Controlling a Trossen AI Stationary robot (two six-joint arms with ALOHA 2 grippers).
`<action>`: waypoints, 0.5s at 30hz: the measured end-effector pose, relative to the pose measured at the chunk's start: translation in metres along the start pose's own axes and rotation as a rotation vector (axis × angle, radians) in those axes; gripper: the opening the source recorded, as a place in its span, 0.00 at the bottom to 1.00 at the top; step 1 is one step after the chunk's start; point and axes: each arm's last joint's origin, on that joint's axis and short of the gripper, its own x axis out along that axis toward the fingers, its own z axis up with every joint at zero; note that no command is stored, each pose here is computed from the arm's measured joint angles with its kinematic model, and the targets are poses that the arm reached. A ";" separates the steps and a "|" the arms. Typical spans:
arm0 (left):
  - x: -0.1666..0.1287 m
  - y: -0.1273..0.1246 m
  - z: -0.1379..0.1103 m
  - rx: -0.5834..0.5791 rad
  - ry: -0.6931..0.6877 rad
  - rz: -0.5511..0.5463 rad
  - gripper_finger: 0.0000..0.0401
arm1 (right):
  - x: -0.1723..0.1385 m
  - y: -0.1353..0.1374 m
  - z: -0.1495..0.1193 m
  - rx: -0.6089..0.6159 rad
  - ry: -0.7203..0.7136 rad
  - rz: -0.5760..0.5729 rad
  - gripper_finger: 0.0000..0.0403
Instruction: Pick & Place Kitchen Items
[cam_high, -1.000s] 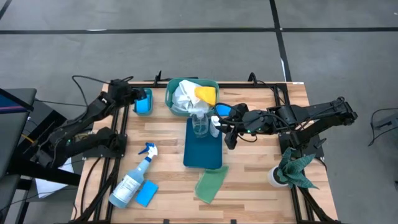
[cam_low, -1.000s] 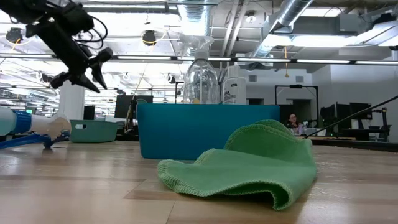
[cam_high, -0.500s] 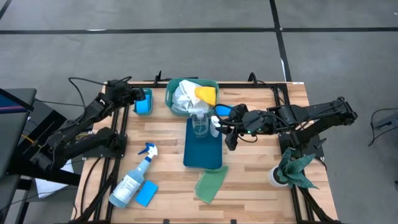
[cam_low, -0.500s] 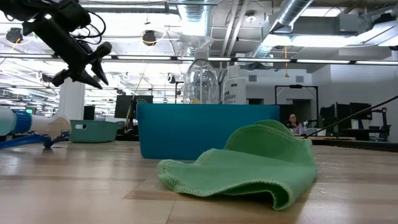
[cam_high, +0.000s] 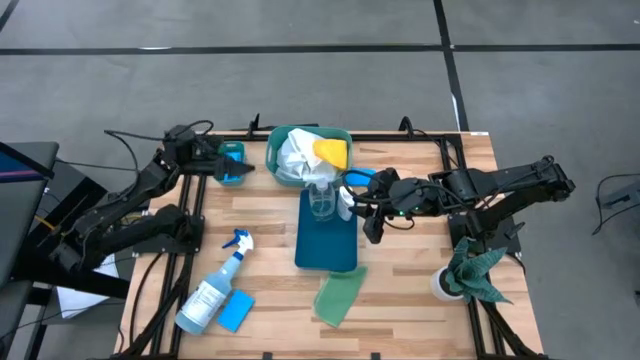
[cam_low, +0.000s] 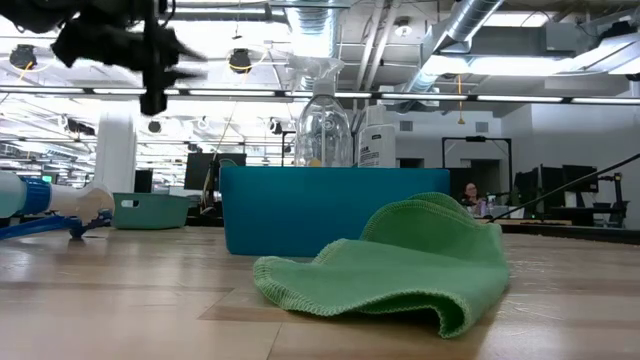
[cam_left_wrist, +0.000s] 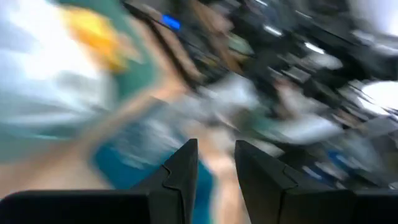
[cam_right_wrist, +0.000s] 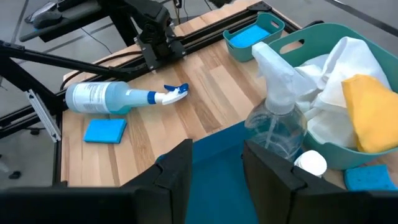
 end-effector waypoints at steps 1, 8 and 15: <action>0.002 -0.005 -0.001 -0.007 0.031 -0.060 0.26 | 0.000 0.000 0.000 -0.004 0.001 0.001 0.33; 0.015 -0.042 -0.021 0.004 0.182 -0.284 0.26 | 0.000 0.000 0.000 -0.010 0.005 0.009 0.33; 0.029 -0.060 -0.046 0.065 0.228 -0.284 0.26 | -0.001 0.004 -0.002 -0.018 0.019 0.035 0.33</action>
